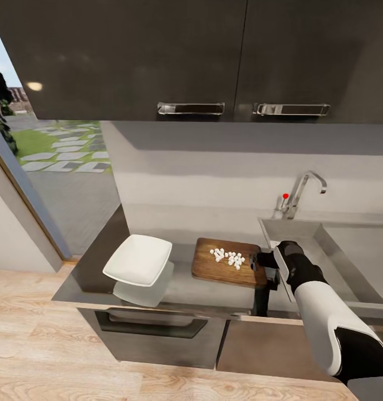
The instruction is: In the kitchen, take the Vidalia onion out of the sink, dice it on the chopping board with the paring knife, put the diced onion into the bowl on the countertop, then place both the paring knife and the chopping board into the sink.
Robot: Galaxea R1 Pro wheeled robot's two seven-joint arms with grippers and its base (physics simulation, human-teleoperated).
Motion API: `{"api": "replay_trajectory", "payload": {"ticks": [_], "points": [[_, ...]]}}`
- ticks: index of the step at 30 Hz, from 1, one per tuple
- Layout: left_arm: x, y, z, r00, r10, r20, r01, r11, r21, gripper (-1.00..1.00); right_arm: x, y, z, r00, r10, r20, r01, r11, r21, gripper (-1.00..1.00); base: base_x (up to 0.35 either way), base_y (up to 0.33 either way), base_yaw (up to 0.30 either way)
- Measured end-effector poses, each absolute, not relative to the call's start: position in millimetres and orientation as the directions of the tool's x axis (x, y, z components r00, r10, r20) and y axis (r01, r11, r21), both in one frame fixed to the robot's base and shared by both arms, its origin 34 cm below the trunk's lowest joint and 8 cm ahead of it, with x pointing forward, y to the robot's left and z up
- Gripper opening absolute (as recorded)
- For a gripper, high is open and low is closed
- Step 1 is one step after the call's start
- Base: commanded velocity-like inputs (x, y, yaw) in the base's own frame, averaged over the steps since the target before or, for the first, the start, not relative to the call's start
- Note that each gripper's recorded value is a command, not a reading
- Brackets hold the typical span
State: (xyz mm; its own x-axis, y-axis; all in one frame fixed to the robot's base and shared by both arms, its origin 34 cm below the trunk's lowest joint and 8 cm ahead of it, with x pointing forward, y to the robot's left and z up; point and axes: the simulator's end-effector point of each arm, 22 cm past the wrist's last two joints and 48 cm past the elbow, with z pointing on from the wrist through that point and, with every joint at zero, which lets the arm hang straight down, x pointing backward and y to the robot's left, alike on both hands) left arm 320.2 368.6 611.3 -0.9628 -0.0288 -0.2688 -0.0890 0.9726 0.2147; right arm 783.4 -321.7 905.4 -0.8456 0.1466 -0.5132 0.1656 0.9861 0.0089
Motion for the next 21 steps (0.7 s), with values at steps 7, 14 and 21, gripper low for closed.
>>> {"api": "replay_trajectory", "payload": {"ticks": [7,14,21], "points": [[320.3,368.6,611.3,-0.963,-0.028,-0.269,-0.089,0.973,0.215,1.0,783.3,-321.1,905.1,-0.846,0.144,-0.513,0.163,0.987,0.008,-1.0,0.0,0.0,0.0],[320.2,369.0,611.3,-0.963,-0.029,-0.269,-0.089,0.973,0.215,1.0,783.6,-320.9,905.4,-0.846,0.145,-0.514,0.164,0.986,0.009,-1.0,0.0,0.0,0.0],[320.2,369.1,611.3,-0.963,-0.028,-0.269,-0.089,0.973,0.215,1.0,783.5,-321.0,905.3,-0.846,0.145,-0.513,0.164,0.986,0.008,-1.0,0.0,0.0,0.0]]}}
